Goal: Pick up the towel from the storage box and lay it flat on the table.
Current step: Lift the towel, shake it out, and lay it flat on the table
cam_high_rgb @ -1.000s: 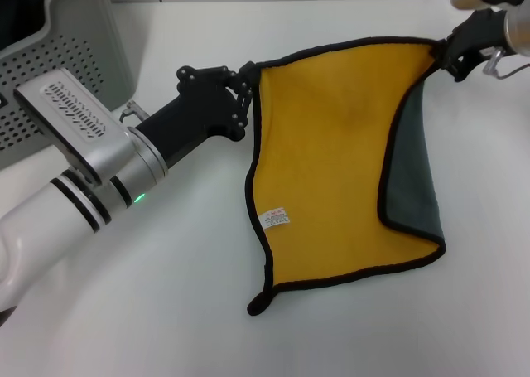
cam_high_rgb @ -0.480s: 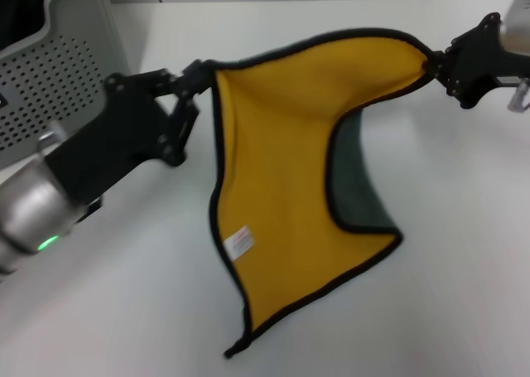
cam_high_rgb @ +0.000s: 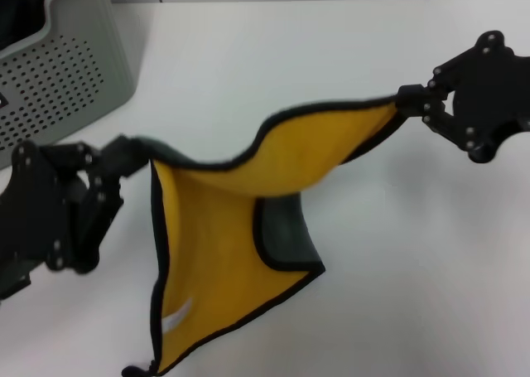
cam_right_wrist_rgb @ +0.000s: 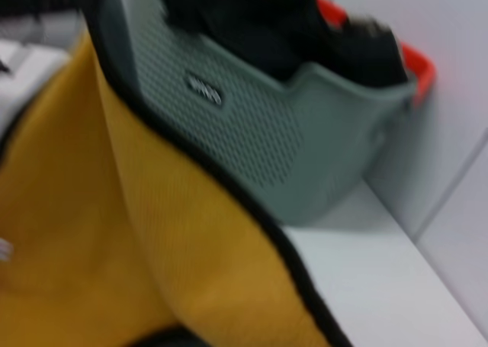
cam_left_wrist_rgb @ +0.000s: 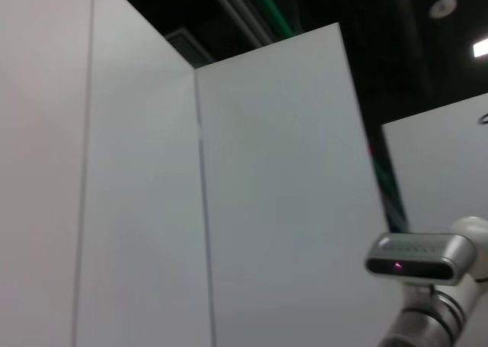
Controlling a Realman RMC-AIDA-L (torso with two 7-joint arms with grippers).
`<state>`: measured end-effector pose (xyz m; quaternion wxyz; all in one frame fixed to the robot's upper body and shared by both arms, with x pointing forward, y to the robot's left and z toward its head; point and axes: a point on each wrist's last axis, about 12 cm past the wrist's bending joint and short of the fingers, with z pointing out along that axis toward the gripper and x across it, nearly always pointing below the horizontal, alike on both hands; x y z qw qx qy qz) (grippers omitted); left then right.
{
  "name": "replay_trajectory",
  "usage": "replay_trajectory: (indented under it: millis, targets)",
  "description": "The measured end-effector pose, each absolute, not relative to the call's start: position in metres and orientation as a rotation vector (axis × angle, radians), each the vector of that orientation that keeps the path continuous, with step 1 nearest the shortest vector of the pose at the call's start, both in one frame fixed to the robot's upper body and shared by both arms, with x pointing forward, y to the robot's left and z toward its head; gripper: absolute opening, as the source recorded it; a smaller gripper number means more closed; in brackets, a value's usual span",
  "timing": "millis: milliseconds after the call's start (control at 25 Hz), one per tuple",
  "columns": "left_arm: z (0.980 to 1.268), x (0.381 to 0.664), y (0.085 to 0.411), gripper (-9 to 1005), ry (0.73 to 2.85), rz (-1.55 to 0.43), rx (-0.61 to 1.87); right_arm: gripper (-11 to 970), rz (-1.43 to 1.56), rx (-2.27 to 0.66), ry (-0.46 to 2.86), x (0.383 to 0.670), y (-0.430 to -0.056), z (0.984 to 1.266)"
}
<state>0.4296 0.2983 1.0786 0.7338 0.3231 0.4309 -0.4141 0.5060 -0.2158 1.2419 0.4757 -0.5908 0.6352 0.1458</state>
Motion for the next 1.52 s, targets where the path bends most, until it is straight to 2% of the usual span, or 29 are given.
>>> replay_trajectory:
  millis: [320,560,880,1160,1320,1520]
  targets:
    - [1.09,0.427,0.287,5,0.838,-1.011,0.79,33,0.607,-1.401,1.346,0.482,-0.254,1.269]
    - [1.104,0.423,0.281,9,0.734,-1.068,0.8,32,0.761,-1.37,1.229,0.471,-0.279,1.272]
    - [1.12,0.407,0.275,14,0.581,-1.084,0.88,32,0.885,-1.481,1.111,0.463,-0.279,1.265]
    - [1.12,0.408,0.281,19,0.627,-1.048,0.83,35,0.874,-1.488,1.188,0.473,-0.291,1.266]
    - [1.121,0.41,0.282,22,0.641,-1.063,0.819,37,0.958,-1.561,1.219,0.473,-0.288,1.273]
    - [1.12,0.409,0.281,25,0.645,-1.067,0.822,39,0.975,-1.499,1.258,0.474,-0.287,1.274]
